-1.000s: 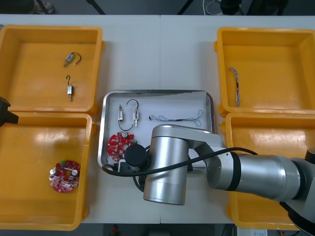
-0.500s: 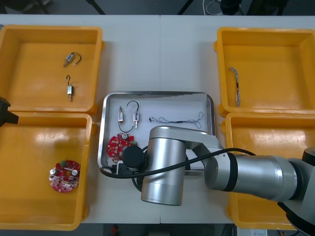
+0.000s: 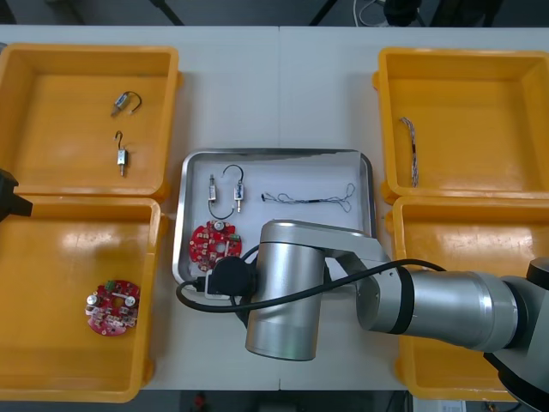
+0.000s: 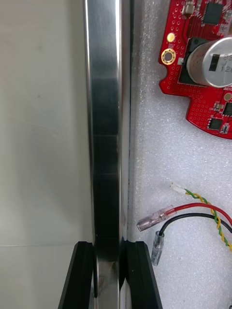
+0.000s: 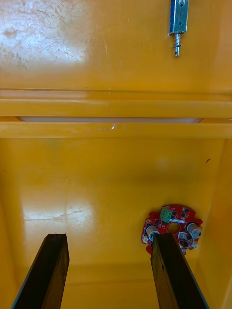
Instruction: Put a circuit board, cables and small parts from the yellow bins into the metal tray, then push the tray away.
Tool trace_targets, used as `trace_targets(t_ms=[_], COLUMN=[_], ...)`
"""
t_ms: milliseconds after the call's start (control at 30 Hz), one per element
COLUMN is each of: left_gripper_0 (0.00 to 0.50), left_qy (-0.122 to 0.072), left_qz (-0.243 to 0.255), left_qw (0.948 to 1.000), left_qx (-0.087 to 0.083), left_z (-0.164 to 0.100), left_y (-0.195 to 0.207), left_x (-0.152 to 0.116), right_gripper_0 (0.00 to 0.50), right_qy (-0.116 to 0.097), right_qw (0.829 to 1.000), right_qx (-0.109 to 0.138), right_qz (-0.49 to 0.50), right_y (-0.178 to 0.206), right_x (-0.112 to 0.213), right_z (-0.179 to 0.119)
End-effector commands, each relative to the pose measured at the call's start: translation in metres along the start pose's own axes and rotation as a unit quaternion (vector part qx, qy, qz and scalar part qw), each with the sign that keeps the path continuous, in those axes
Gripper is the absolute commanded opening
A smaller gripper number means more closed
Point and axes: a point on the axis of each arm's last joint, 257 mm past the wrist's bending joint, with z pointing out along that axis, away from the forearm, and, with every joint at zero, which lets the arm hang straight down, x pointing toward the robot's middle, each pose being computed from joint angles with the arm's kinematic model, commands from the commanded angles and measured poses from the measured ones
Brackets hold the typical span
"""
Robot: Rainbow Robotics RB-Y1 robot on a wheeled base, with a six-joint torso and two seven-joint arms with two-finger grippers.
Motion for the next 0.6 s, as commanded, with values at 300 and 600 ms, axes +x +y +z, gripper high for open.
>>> trace_targets(t_ms=[300,600], left_gripper_0=[0.500,0.500], left_qy=[-0.007,-0.007], left_qz=[0.040,0.040], left_qw=[0.9990,0.9990], left_qx=[-0.020,-0.020], left_z=[-0.013,-0.013], left_y=[0.010,0.010], left_x=[-0.001,-0.001], right_gripper_0=[0.000,0.000], right_qy=[-0.002,-0.006], right_qw=[0.997,0.995], right_qx=[0.059,0.085], right_qz=[-0.041,-0.051], right_y=[-0.049,-0.071], right_x=[-0.022,-0.031], right_z=[-0.016,-0.028])
